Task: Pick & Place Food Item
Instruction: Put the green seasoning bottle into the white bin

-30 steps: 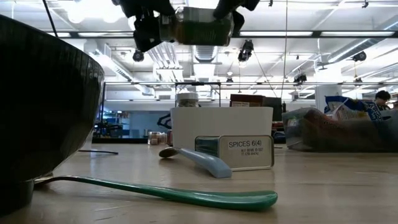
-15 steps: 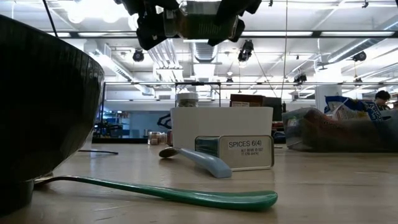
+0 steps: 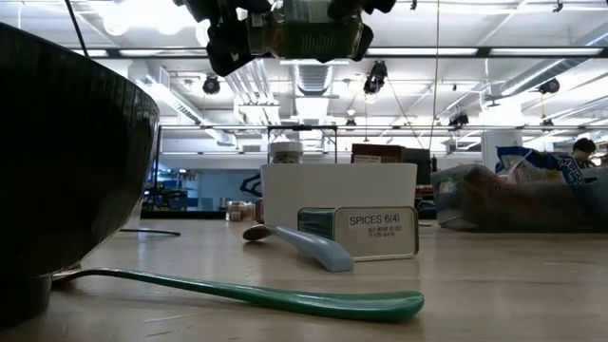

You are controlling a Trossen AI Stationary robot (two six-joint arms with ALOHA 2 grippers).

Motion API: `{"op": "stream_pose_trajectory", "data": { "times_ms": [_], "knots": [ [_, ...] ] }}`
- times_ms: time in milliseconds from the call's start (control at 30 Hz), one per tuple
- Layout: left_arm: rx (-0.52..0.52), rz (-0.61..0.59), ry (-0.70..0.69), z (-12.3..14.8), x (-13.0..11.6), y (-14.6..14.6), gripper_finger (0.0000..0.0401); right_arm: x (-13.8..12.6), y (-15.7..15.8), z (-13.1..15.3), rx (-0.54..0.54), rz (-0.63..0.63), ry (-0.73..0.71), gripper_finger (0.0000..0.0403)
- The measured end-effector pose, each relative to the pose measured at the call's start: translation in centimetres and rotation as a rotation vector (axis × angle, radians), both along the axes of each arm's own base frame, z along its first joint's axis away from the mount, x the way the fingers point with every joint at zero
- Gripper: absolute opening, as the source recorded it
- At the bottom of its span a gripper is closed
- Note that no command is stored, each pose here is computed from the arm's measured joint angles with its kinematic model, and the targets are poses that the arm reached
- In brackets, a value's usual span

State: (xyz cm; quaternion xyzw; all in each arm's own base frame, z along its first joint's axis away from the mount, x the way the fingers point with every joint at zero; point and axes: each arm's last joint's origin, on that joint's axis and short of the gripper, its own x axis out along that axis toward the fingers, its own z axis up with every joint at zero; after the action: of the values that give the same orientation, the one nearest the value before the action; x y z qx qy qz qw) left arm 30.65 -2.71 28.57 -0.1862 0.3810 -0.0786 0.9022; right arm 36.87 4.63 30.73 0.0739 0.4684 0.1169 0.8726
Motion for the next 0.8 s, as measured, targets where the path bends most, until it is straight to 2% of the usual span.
{"op": "stream_pose_trajectory", "data": {
  "times_ms": [133,467,567,733,800],
  "knots": [
    [0.001,0.001,0.0,0.0,0.0,0.0,0.0188,0.0,0.02,0.0,0.007,-0.005,0.002,0.03],
    [0.032,0.01,0.009,-0.12,-0.08,0.05,0.0188,0.03,-0.02,0.02,0.011,-0.015,0.001,0.0298],
    [0.047,0.012,0.013,-0.17,-0.12,0.09,0.0188,0.05,-0.05,0.01,0.008,-0.018,0.001,0.0273],
    [0.054,0.01,0.011,-0.17,-0.12,0.06,0.0188,0.05,-0.07,0.01,0.012,-0.029,0.004,0.0196],
    [0.057,0.012,0.012,-0.17,-0.12,0.06,0.0188,0.05,-0.09,0.0,0.011,-0.031,0.004,0.0193]
  ]
}}
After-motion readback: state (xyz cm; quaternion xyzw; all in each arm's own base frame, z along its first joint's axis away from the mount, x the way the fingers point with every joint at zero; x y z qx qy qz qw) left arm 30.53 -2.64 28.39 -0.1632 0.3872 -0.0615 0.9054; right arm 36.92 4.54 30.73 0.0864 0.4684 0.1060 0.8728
